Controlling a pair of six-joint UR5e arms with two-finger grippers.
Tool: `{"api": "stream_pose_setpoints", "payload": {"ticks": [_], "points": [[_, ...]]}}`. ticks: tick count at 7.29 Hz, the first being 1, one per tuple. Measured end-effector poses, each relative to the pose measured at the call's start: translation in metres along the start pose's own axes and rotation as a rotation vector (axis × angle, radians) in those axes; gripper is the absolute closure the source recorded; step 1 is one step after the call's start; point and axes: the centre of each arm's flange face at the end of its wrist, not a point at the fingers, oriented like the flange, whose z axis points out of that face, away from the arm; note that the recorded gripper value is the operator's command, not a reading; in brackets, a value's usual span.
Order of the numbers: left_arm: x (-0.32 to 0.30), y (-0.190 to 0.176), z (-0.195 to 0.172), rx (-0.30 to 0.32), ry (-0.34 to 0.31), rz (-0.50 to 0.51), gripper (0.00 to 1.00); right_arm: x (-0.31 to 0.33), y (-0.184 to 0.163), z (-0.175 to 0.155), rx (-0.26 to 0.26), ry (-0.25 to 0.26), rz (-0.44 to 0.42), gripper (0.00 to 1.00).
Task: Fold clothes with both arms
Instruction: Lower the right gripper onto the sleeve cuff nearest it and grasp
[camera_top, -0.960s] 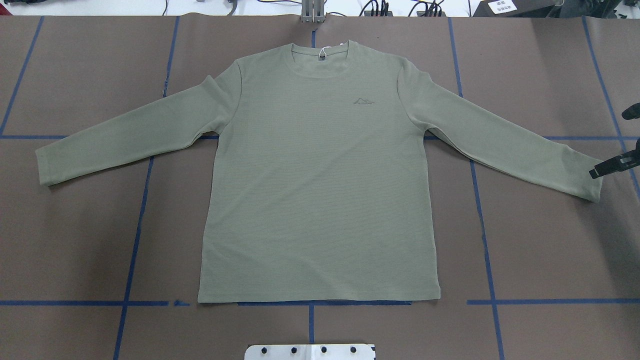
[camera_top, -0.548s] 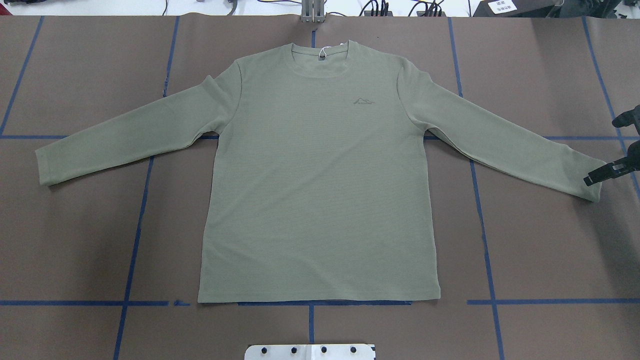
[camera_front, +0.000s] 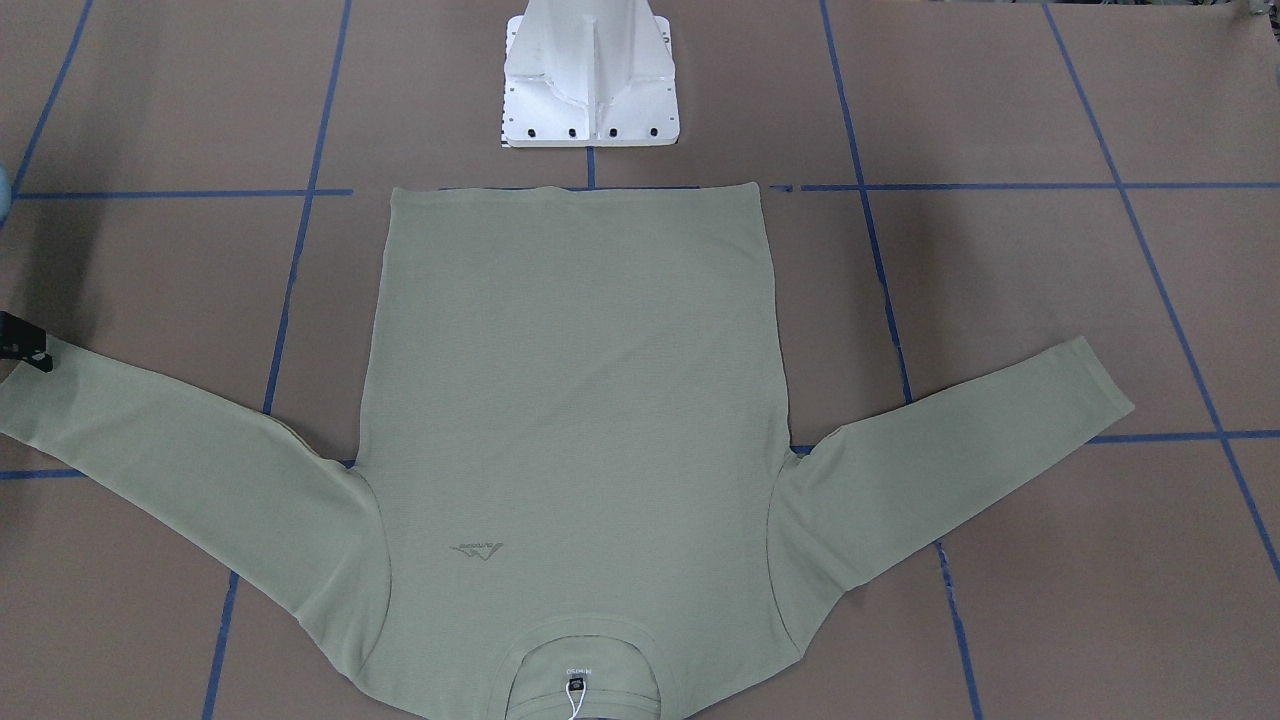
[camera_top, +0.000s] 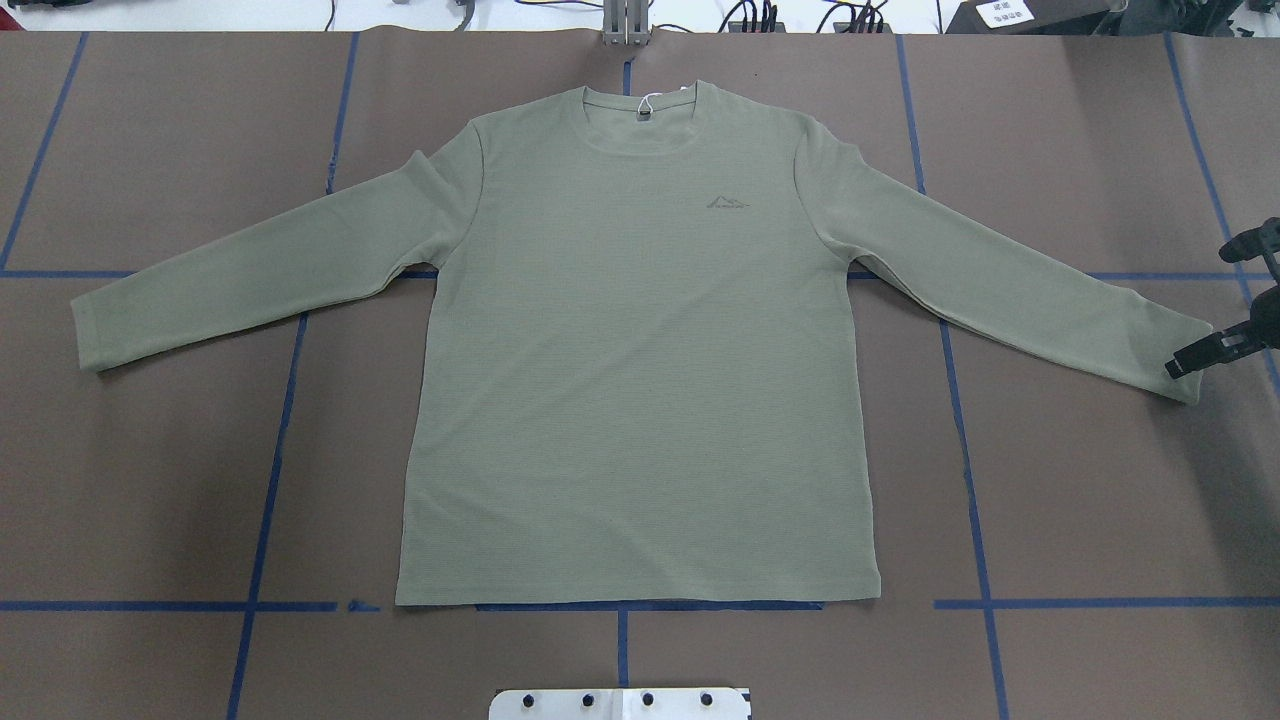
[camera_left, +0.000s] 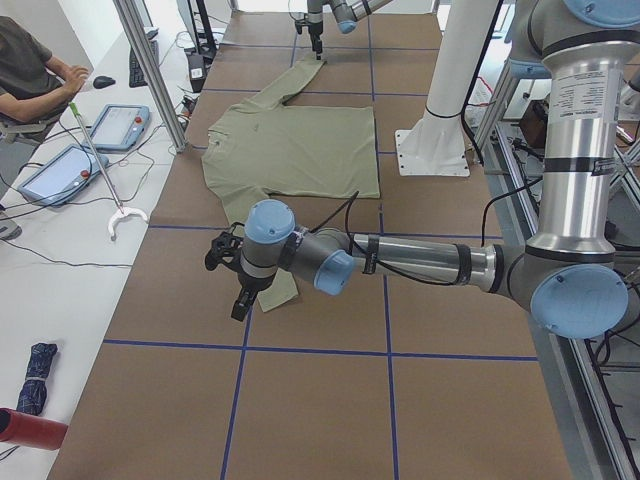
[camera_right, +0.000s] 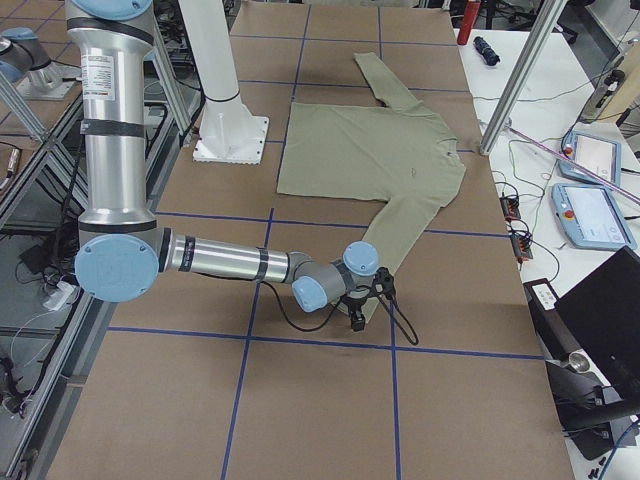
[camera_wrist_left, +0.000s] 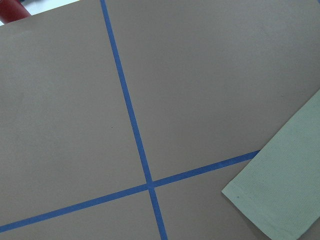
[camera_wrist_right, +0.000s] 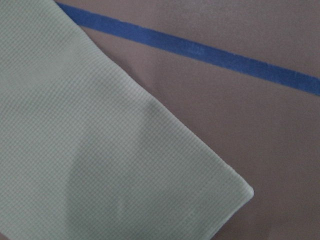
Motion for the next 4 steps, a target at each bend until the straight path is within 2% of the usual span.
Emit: {"api": "stream_pose_setpoints", "payload": {"ticks": [2,4], "points": [[0.0008,-0.0009,-0.0007,0.001,0.000,0.000,0.00,0.0004,0.0009,0.0011,-0.004,-0.001,0.003,0.58],[0.0016,-0.0030,-0.0015,0.003,0.000,0.000,0.00,0.0010,0.0013,0.0012,-0.005,-0.002,0.004,0.84]]}}
